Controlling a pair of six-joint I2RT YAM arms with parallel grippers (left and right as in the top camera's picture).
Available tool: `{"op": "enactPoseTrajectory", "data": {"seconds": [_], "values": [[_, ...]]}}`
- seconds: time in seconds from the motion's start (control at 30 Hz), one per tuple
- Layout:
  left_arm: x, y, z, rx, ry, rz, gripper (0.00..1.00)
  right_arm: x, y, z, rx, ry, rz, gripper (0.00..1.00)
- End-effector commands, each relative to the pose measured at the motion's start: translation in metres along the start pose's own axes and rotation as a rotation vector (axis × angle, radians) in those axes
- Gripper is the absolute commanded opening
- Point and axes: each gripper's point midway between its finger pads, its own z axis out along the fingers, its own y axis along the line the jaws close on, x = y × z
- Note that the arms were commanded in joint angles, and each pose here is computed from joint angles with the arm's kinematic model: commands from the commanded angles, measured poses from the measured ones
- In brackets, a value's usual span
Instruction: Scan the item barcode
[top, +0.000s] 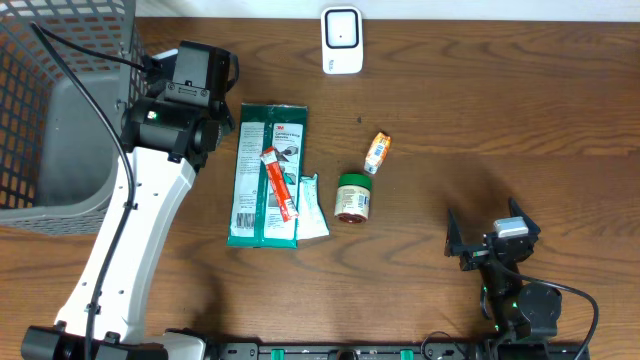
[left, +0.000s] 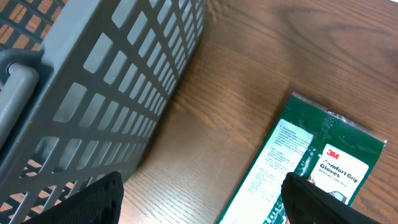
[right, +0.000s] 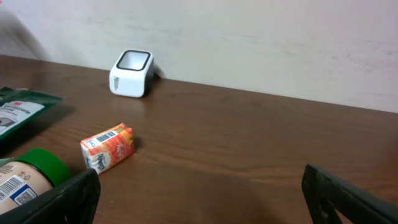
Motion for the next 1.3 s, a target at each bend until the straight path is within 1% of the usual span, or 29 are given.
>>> {"op": "enactPoseTrajectory", "data": {"seconds": [0.0, 0.2, 0.3, 0.43, 0.47, 0.57, 0.6, 0.7, 0.73, 0.77, 0.83, 0.9, 1.07, 1.23, 1.27], "values": [[0.002, 0.004, 0.005, -0.028, 0.004, 0.021, 0.82, 0.001, 0.002, 0.000, -0.013, 0.002, 0.048, 0.99], [0.002, 0.004, 0.005, -0.028, 0.004, 0.021, 0.82, -0.001, 0.002, 0.000, -0.012, 0.000, 0.124, 0.99], [0.002, 0.004, 0.005, -0.028, 0.005, 0.021, 0.82, -0.015, 0.001, -0.003, -0.011, -0.027, 0.132, 0.99], [0.002, 0.004, 0.005, -0.028, 0.005, 0.021, 0.82, -0.060, -0.009, -0.015, 0.035, -0.087, 0.215, 0.99], [0.002, 0.004, 0.005, -0.028, 0.004, 0.021, 0.82, -0.084, -0.014, -0.022, 0.052, -0.102, 0.214, 0.99], [0.002, 0.004, 0.005, -0.028, 0.005, 0.021, 0.82, -0.121, -0.017, -0.032, 0.062, -0.082, 0.215, 0.99], [0.002, 0.004, 0.005, -0.028, 0.004, 0.021, 0.82, -0.138, -0.018, -0.034, 0.063, -0.055, 0.214, 0.99], [0.002, 0.004, 0.005, -0.028, 0.004, 0.021, 0.82, -0.168, -0.021, -0.033, 0.066, 0.037, 0.224, 0.99], [0.002, 0.004, 0.005, -0.028, 0.005, 0.021, 0.82, -0.176, -0.022, -0.032, 0.067, 0.080, 0.229, 0.99], [0.002, 0.004, 0.005, -0.028, 0.005, 0.021, 0.82, -0.187, -0.024, -0.029, 0.069, 0.154, 0.236, 0.99], [0.002, 0.004, 0.005, -0.028, 0.004, 0.021, 0.82, -0.196, -0.025, -0.023, 0.070, 0.256, 0.246, 0.99], [0.002, 0.004, 0.005, -0.028, 0.005, 0.021, 0.82, -0.199, -0.027, -0.015, 0.077, 0.368, 0.254, 0.99], [0.002, 0.004, 0.005, -0.028, 0.005, 0.021, 0.82, -0.194, -0.035, 0.009, 0.112, 0.648, 0.266, 0.99], [0.002, 0.004, 0.005, -0.028, 0.004, 0.021, 0.82, -0.186, -0.037, 0.044, 0.102, 0.754, 0.284, 0.99], [0.002, 0.004, 0.005, -0.028, 0.004, 0.021, 0.82, -0.180, -0.030, 0.050, 0.074, 0.780, 0.324, 0.99]]}}
